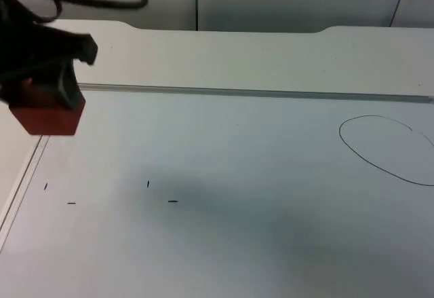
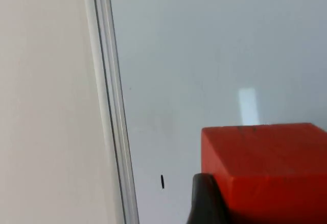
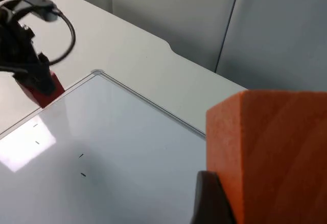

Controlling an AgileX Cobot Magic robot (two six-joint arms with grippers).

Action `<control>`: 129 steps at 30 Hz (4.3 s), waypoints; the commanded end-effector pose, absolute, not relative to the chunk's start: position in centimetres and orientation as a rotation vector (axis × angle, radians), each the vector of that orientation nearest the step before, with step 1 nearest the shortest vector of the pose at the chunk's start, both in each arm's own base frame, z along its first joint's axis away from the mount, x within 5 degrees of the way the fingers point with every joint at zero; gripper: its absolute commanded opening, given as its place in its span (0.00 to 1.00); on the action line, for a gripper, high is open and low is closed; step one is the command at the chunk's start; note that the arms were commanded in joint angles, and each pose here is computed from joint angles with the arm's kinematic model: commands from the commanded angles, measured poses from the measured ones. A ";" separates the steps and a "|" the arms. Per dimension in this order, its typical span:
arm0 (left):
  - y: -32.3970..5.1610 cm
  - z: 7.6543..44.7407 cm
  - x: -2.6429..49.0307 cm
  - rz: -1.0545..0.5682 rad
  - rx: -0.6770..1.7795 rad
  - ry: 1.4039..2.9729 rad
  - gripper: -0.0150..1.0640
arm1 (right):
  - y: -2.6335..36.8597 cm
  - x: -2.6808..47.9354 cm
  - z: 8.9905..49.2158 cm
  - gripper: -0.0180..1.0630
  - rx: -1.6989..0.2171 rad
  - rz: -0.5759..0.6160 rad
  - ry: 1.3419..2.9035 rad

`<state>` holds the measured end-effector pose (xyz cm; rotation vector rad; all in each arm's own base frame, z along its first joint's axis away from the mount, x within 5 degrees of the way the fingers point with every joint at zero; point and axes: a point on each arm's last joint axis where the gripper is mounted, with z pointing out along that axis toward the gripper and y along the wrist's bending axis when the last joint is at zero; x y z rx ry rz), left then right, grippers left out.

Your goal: Pick up one cube with the left hand and another cube with the right hand. First place the cube in the right hand at the target position, then stack the cube in the left hand on top.

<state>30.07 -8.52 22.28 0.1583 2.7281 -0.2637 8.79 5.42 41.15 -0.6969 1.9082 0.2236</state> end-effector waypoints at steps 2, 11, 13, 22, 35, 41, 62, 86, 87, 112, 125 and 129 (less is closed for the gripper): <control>-8.3 26.0 28.2 -0.286 0.190 2.651 0.20 | 5.3 8.8 41.3 0.01 -0.685 0.217 1.883; -7.3 31.8 23.6 -0.305 0.245 2.516 0.20 | 5.3 8.8 41.3 0.01 -0.685 0.217 1.883; -7.0 32.5 22.7 -0.302 0.256 2.503 0.20 | 5.3 8.8 41.3 0.01 -0.685 0.217 1.883; -6.8 33.5 21.3 -0.299 0.298 2.488 0.20 | 5.3 10.6 41.3 0.01 -0.535 0.148 1.919; -6.8 33.6 21.3 -0.289 0.346 2.477 0.20 | 10.9 18.5 41.2 0.01 -0.625 0.033 2.070; -6.8 33.6 21.3 -0.288 0.354 2.475 0.20 | 12.5 21.0 39.4 0.01 -0.704 0.123 2.163; -7.0 33.7 21.4 -0.318 0.367 2.448 0.20 | 3.5 31.2 28.4 0.01 -0.216 0.103 2.553; -7.2 33.7 21.4 -0.340 0.356 2.449 0.20 | 7.7 34.5 13.4 0.01 -0.339 -0.057 2.771; -7.2 33.7 21.4 -0.340 0.356 2.449 0.20 | 7.7 34.5 13.4 0.01 -0.339 -0.057 2.771; -7.1 33.7 21.4 -0.337 0.357 2.449 0.20 | 7.0 34.9 10.9 0.01 -0.301 -0.057 2.810; -7.1 33.7 21.4 -0.337 0.357 2.449 0.20 | 7.0 34.7 10.9 0.90 -0.277 -0.051 2.838; -7.1 33.7 21.4 -0.337 0.357 2.449 0.20 | 7.0 34.7 11.6 0.99 -0.278 -0.048 2.819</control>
